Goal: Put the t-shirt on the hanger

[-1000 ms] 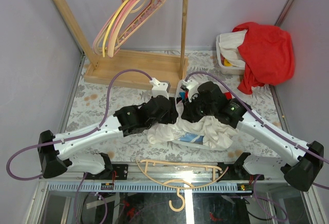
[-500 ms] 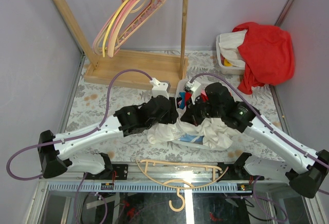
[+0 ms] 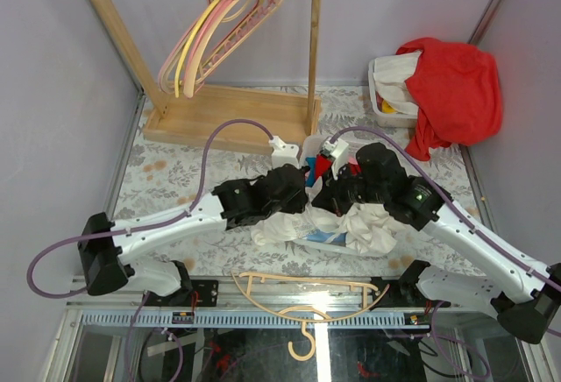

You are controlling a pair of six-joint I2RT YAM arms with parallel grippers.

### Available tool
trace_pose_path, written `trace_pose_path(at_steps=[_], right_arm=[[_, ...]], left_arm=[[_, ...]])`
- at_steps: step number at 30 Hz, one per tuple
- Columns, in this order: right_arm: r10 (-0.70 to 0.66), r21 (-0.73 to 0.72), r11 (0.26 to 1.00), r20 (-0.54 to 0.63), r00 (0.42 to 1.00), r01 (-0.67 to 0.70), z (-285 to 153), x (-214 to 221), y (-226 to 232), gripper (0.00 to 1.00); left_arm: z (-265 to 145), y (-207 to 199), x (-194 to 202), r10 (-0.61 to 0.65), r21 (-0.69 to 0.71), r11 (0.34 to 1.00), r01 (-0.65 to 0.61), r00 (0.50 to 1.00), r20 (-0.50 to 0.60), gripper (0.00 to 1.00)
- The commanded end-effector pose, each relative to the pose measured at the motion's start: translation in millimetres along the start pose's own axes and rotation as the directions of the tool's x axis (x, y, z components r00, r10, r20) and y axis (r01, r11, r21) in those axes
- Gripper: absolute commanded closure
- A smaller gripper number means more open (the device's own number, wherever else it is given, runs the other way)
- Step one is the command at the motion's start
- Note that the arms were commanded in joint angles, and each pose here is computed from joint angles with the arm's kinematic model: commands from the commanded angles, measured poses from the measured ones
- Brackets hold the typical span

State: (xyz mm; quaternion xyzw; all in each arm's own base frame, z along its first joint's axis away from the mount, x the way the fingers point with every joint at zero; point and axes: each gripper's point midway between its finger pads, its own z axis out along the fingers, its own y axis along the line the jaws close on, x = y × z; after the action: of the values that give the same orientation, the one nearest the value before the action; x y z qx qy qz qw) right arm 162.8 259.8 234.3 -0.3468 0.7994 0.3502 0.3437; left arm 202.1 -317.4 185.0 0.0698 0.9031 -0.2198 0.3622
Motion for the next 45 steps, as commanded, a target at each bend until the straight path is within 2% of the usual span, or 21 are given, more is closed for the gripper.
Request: trace_pose_path(at_steps=[1, 3, 9, 12, 13, 14, 23, 31, 37, 40, 42, 45], right_arm=[[-0.035, 0.007, 0.999, 0.062, 0.997, 0.035, -14, -20, 5, 1.0], [-0.034, 0.005, 0.999, 0.064, 0.997, 0.034, -15, -21, 6, 1.0], [-0.034, 0.006, 0.999, 0.072, 0.997, 0.034, -16, -23, 7, 1.0], [-0.032, 0.01, 0.999, 0.073, 0.997, 0.032, -16, -24, 6, 1.0], [-0.031, 0.014, 0.999, 0.072, 0.997, 0.03, -16, -24, 5, 1.0], [-0.03, 0.017, 0.999, 0.071, 0.997, 0.029, -16, -23, 5, 1.0], [0.005, 0.128, 0.992, 0.076, 0.997, -0.014, -11, -26, -16, 1.0], [-0.018, 0.098, 0.995, 0.193, 0.981, -0.001, 0, -98, -6, 1.0], [-0.07, 0.06, 0.997, 0.317, 0.946, 0.054, -1, -188, 13, 1.0], [-0.086, 0.057, 0.996, 0.382, 0.92, 0.07, -9, -222, 20, 1.0], [-0.09, 0.049, 0.996, 0.396, 0.914, 0.077, -13, -231, 25, 1.0], [-0.089, 0.051, 0.996, 0.378, 0.921, 0.075, -15, -219, 24, 1.0]], left_arm=[[3, -29, -21, -0.014, 0.065, 0.998, 0.011, 0.999, 0.04, 0.72], [7, -26, -19, -0.001, 0.034, 0.999, 0.0, 1.0, 0.026, 0.76], [11, -13, -19, 0.039, -0.089, 0.995, -0.036, 0.999, 0.037, 0.76], [11, 0, -21, 0.073, -0.182, 0.981, -0.065, 0.997, 0.039, 0.88], [8, 6, -20, 0.085, -0.211, 0.975, -0.076, 0.996, 0.036, 0.96], [5, 8, -23, 0.091, -0.225, 0.971, -0.079, 0.995, 0.043, 1.0], [-36, 27, -54, 0.114, -0.306, 0.949, -0.069, 0.985, 0.13, 1.0], [-91, 44, -131, 0.155, -0.381, 0.923, -0.044, 0.952, 0.265, 1.0], [-164, 48, -219, 0.181, -0.418, 0.908, 0.012, 0.889, 0.42, 1.0], [-205, 49, -251, 0.18, -0.416, 0.908, 0.052, 0.848, 0.498, 1.0], [-214, 52, -256, 0.185, -0.423, 0.904, 0.059, 0.84, 0.511, 1.0], [-207, 57, -242, 0.175, -0.416, 0.908, 0.052, 0.854, 0.49, 1.0]])
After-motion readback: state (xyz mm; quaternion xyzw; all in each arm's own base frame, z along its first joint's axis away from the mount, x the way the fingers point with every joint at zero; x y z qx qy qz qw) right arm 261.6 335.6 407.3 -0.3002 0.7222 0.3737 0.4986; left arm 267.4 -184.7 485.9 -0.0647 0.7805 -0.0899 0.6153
